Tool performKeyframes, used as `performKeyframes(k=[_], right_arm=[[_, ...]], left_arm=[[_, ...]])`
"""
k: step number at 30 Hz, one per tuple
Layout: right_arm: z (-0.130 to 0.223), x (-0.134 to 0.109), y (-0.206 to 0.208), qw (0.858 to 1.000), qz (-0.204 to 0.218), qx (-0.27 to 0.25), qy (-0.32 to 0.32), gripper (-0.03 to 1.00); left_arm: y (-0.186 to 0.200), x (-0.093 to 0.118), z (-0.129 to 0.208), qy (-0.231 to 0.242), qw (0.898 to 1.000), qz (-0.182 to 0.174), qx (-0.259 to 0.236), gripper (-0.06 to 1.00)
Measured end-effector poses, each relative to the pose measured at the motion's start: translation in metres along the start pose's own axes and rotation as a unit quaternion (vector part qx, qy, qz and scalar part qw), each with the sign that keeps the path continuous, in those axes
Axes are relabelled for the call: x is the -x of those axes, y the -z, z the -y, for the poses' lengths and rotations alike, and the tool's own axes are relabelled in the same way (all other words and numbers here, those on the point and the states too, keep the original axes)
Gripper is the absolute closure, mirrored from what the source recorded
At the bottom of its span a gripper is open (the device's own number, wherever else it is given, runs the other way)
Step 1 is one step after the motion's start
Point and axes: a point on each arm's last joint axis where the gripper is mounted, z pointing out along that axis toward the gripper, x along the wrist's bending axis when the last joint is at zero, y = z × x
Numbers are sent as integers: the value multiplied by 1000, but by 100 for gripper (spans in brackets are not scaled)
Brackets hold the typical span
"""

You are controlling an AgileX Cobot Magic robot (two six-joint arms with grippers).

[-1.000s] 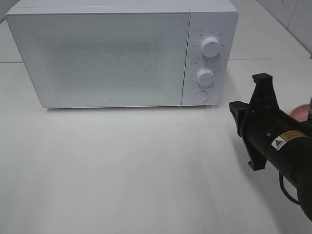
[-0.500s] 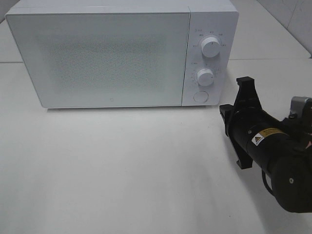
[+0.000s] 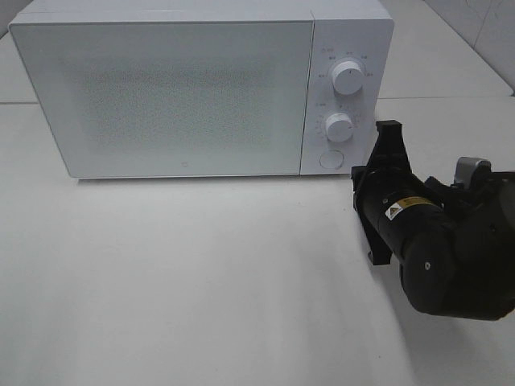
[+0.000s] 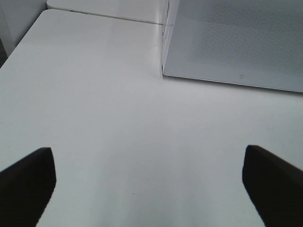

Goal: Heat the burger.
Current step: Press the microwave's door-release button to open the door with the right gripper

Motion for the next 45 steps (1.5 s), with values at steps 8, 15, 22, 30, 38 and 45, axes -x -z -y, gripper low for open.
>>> performKeyframes(k=[8, 15, 22, 30, 38, 45], right_arm=[[13, 2, -20, 1000, 12, 4, -13, 95], [15, 3, -40, 999, 29, 12, -23, 95], [13, -4, -55, 999, 24, 22, -19, 95], [13, -10, -68, 999, 25, 24, -14, 95], [19, 0, -78, 999, 41, 21, -9, 95], [19, 2, -86, 999, 41, 26, -11, 95]], left_arm=[[0, 0, 0, 0, 1000, 0, 0, -5], [0, 0, 0, 0, 1000, 0, 0, -5], [0, 0, 0, 0, 1000, 0, 0, -5], [0, 0, 0, 0, 1000, 0, 0, -5], [0, 0, 0, 0, 1000, 0, 0, -5], [0, 0, 0, 0, 1000, 0, 0, -5]])
